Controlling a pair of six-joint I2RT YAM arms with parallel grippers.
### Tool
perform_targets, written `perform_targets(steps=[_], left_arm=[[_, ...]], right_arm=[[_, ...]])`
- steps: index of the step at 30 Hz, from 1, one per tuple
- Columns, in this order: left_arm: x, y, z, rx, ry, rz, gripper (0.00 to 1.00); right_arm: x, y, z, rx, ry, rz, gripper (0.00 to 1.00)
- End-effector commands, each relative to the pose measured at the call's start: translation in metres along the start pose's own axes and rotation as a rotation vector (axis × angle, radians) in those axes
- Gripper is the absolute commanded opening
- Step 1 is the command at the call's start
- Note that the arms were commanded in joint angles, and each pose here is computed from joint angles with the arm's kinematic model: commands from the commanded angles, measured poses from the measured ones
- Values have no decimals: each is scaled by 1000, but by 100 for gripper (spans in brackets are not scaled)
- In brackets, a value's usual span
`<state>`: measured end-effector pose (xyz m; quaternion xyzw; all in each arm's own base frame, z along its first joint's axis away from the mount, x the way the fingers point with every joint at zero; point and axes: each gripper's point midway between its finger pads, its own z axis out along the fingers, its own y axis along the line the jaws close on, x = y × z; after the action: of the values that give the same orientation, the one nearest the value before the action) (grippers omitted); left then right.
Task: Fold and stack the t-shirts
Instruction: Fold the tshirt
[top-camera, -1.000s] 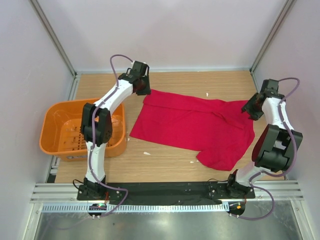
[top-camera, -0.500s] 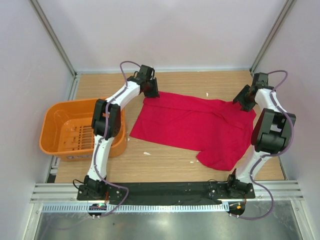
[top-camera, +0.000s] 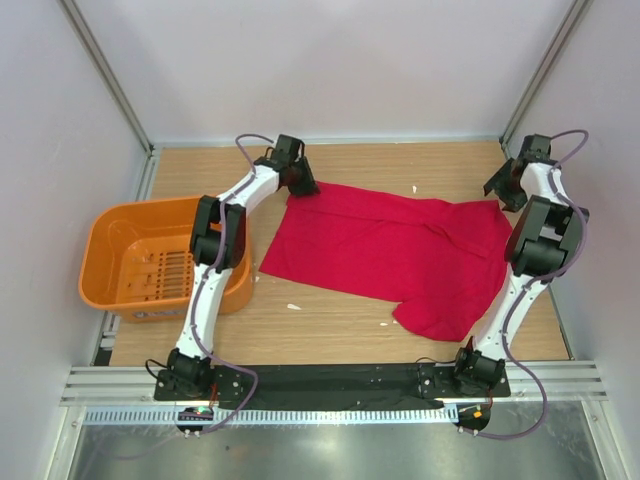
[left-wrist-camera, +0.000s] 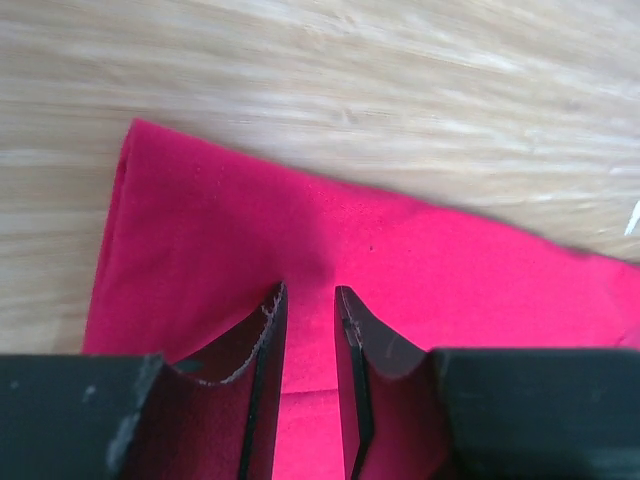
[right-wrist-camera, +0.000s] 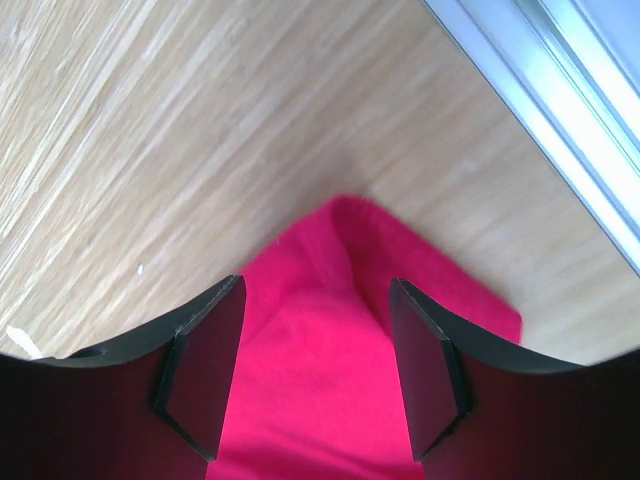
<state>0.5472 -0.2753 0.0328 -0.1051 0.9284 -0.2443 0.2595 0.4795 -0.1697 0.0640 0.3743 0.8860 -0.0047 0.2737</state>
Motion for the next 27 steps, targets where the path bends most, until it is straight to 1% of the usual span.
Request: perform_targets(steps=[1,4,5,7,9,11,12,13,14,15,16,18,19,20,21,22,23,24,25,26,27], left_arm=[[-19,12,7,17,-24,-130,27],[-20,19,13,19,-19,-165,27],[-21,23,14,12,-23,-172,27],[-23,33,13,-14,-29,-191,26],[-30,45,12,-39,-49,-217,26],[-35,52,10,-52,-63,-229,26],[-40,58,8,-60,-73,-234,26],[-43,60,6,-64,-79,-235,26],[-46,61,5,-63,-85,-233,26],[-48,62,3,-63,-87,-226,26],[-48,62,1,-65,-85,-222,26],[-50,58,-5,-54,-84,-208,27],[-48,53,-7,-33,-69,-203,31],[-48,49,-10,-22,-67,-197,34],[-50,38,-17,-3,-73,-183,37],[-51,33,-22,7,-74,-162,42],[-52,27,-27,14,-78,-149,45],[-55,16,-39,29,-93,-122,47],[-58,11,-44,31,-103,-111,52],[-60,6,-50,35,-111,-102,53],[-68,-4,-62,51,-130,-92,53]], right_arm=[[-19,11,8,-18,-46,-30,65],[-21,18,22,-41,-42,-12,63],[-18,25,26,-71,-23,-9,59],[-20,37,31,-105,-32,-4,51],[-21,46,39,-127,-39,18,30],[-25,61,47,-156,-49,22,13],[-25,70,51,-170,-49,33,12],[-40,80,46,-191,-80,37,11],[-38,84,55,-194,-73,38,8],[-42,88,56,-199,-80,45,8],[-57,101,48,-225,-114,40,8],[-60,106,55,-231,-108,38,11],[-71,113,46,-247,-123,33,15],[-73,114,43,-250,-122,29,31],[-75,114,41,-242,-122,24,39],[-75,111,31,-230,-114,14,47],[-76,109,24,-219,-116,4,55],[-83,105,2,-198,-139,3,57],[-78,99,-3,-175,-128,-13,60],[-79,96,-14,-165,-137,-22,64],[-82,88,-23,-123,-159,-26,65]])
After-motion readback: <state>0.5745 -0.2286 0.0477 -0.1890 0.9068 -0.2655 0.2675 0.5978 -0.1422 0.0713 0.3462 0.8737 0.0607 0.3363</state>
